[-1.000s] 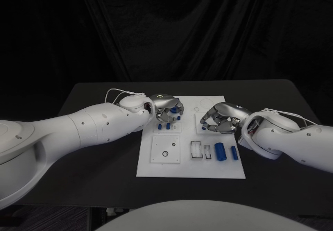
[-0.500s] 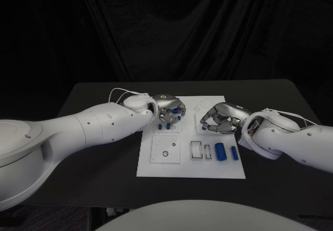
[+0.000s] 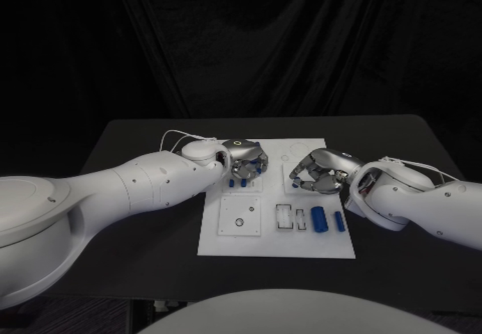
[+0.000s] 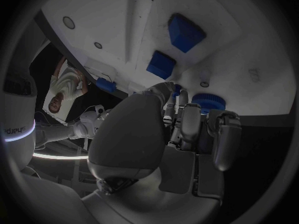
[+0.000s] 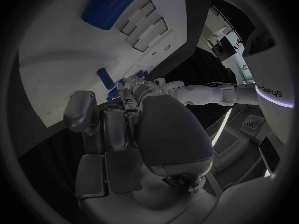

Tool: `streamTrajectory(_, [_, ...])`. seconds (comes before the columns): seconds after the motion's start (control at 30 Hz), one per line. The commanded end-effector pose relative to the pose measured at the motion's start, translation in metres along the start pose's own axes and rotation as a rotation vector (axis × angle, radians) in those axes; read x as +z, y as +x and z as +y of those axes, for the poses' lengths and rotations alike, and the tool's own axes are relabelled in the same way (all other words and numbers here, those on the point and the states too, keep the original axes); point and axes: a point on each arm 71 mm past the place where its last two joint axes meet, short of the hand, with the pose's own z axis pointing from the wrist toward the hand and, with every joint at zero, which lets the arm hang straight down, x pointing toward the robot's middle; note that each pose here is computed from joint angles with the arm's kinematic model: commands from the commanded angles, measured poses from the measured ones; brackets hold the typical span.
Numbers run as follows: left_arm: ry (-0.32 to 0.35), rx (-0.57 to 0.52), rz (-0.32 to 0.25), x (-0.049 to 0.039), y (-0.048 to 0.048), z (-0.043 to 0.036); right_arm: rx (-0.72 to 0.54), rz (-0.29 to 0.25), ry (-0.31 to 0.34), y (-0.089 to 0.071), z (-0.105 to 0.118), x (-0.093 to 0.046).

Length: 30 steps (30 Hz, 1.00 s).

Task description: Assemble the parts on the task board

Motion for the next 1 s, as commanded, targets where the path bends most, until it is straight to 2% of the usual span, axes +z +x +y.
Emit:
streamTrajectory(0.03, [0.018, 0.001, 0.011, 0.0013, 0.0040, -0.0023, 0.003, -0.001, 0.006, 0.001, 0.000, -0.001])
streamTrajectory(0.2, [0.023, 0.003, -0.009, 0.0015, 0.0063, -0.0025, 0.003, 0.000, 0.007, 0.001, 0.000, -0.001])
streamTrajectory(0.37, [0.033, 0.011, -0.053, -0.0004, 0.0054, -0.0019, 0.003, -0.001, 0.008, 0.001, -0.001, -0.001])
streamTrajectory(0.53, [0.046, 0.022, -0.113, -0.0066, 0.0029, -0.0008, 0.002, 0.001, 0.010, 0.000, -0.001, -0.002])
streamTrajectory(0.7, [0.049, 0.024, -0.161, -0.0180, -0.0003, 0.0007, 0.002, 0.002, 0.012, 0.000, -0.003, -0.002])
streamTrajectory(0.83, [0.053, 0.032, -0.209, -0.0296, -0.0127, 0.0016, 0.001, 0.003, 0.015, 0.000, -0.004, -0.002])
streamTrajectory(1.0, [0.046, 0.040, -0.239, -0.0440, -0.0289, 0.0047, 0.000, 0.004, 0.018, 0.000, -0.005, -0.002])
